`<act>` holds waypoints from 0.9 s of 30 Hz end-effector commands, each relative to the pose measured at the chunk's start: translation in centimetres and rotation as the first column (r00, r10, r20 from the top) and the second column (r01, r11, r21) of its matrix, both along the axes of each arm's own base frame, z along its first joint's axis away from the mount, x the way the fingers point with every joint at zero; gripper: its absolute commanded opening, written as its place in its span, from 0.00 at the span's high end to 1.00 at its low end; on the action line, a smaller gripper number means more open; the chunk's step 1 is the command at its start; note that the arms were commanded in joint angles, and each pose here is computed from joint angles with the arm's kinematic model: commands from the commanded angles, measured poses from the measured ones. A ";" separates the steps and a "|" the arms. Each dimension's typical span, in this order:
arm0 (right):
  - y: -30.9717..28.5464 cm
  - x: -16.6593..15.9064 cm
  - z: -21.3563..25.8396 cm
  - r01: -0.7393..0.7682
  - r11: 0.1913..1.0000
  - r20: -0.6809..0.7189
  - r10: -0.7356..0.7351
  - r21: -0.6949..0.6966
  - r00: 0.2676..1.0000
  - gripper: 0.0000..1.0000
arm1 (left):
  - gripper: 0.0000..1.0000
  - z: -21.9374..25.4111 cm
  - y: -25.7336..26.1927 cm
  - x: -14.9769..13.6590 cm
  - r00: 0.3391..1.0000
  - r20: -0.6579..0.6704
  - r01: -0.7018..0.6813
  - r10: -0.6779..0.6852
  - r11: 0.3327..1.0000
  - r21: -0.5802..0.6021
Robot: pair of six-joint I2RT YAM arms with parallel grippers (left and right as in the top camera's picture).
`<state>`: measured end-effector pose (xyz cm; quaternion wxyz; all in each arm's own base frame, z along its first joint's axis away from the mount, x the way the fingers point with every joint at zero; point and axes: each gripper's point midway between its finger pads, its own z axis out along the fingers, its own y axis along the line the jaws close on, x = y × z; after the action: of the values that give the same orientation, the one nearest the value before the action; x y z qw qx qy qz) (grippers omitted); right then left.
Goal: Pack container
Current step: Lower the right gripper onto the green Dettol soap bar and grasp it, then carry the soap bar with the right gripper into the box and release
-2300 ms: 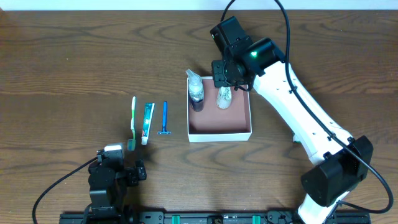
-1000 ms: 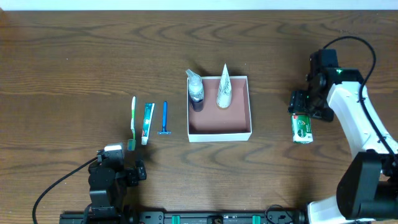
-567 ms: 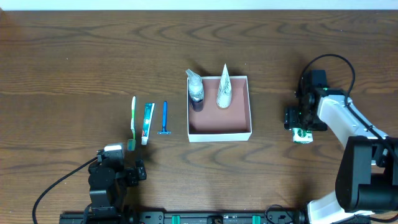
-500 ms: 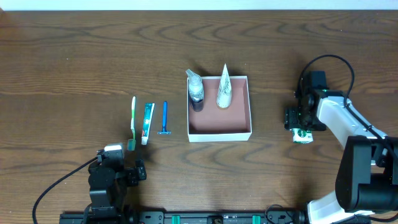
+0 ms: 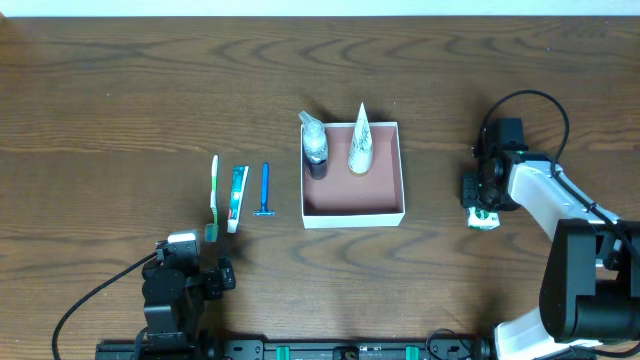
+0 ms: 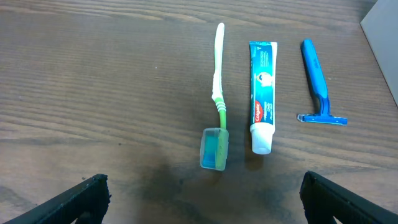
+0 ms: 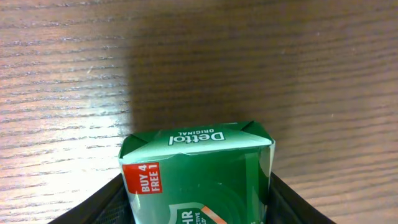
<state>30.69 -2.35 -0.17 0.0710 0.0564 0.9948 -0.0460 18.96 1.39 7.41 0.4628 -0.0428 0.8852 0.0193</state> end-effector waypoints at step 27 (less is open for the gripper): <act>19.1 0.2 16.4 -0.124 0.957 0.177 0.078 0.262 0.981 0.77 | 0.02 -0.5 -0.1 -0.1 1.000 -0.010 0.007 -0.007 1.000 -0.002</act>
<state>30.93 15.24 17.96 0.1763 -0.0154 0.9794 0.0972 18.96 1.39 7.41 0.4630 -0.0428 0.8851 0.0193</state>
